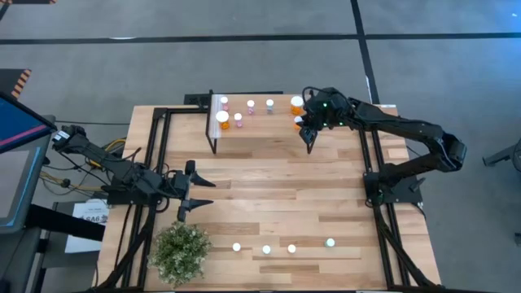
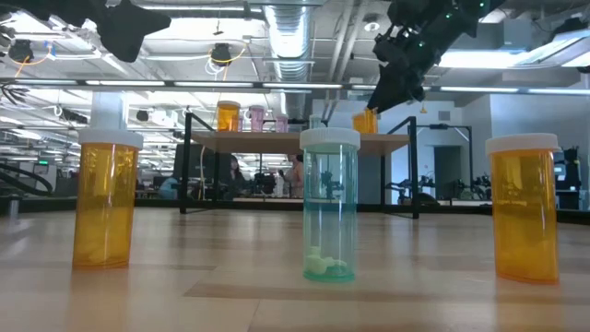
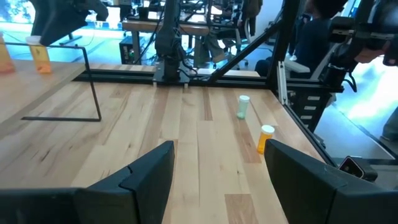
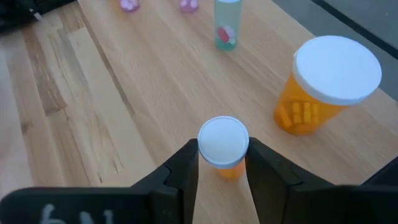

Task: Pick and place medicine bottles onto shelf by color
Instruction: Put the small orange pill bottle on the shelf

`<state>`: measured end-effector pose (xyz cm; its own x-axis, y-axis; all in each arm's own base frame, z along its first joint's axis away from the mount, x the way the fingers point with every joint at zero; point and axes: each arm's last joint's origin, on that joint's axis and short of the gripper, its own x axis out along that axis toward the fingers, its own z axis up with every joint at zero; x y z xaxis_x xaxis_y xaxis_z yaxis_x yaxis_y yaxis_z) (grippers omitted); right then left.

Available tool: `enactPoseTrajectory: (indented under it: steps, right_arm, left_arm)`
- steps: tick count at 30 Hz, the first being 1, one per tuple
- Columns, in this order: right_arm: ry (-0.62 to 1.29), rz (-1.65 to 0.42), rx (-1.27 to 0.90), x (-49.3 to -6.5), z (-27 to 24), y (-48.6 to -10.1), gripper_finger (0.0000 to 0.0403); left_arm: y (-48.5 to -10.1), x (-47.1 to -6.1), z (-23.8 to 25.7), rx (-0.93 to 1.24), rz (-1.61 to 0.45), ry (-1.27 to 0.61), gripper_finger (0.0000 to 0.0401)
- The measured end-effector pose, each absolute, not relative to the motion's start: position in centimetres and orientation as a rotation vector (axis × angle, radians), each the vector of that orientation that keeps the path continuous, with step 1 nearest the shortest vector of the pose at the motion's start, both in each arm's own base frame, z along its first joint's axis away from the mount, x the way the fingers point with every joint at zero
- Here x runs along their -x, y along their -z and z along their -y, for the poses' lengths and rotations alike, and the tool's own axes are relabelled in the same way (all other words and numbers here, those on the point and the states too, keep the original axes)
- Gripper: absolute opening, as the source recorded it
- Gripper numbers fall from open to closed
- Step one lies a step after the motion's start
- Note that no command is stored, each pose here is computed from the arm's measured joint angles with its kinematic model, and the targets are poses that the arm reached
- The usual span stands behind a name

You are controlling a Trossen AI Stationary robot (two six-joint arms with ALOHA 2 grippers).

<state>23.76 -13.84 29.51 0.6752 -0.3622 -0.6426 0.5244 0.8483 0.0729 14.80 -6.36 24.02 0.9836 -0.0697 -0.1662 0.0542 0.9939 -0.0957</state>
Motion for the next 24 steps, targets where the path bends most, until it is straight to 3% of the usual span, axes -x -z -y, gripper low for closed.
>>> enactPoseTrajectory:
  steps: [7, 17, 24]
  right_arm:
    - [0.506, -0.662, -0.262, -23.7, 13.8, -29.5, 0.0166]
    - [0.509, -0.662, -0.269, -23.7, 13.8, -29.5, 0.0254]
    - [0.531, -0.655, -0.275, -22.4, 13.6, -30.4, 0.026]
  left_arm:
    - [-24.1, -14.8, 6.4, 0.086, -0.167, 0.062, 0.0238]
    - [-24.1, -14.8, 6.4, 0.089, -0.161, 0.062, 0.0238]
    - [-24.1, -14.8, 6.4, 0.089, -0.16, 0.062, 0.0238]
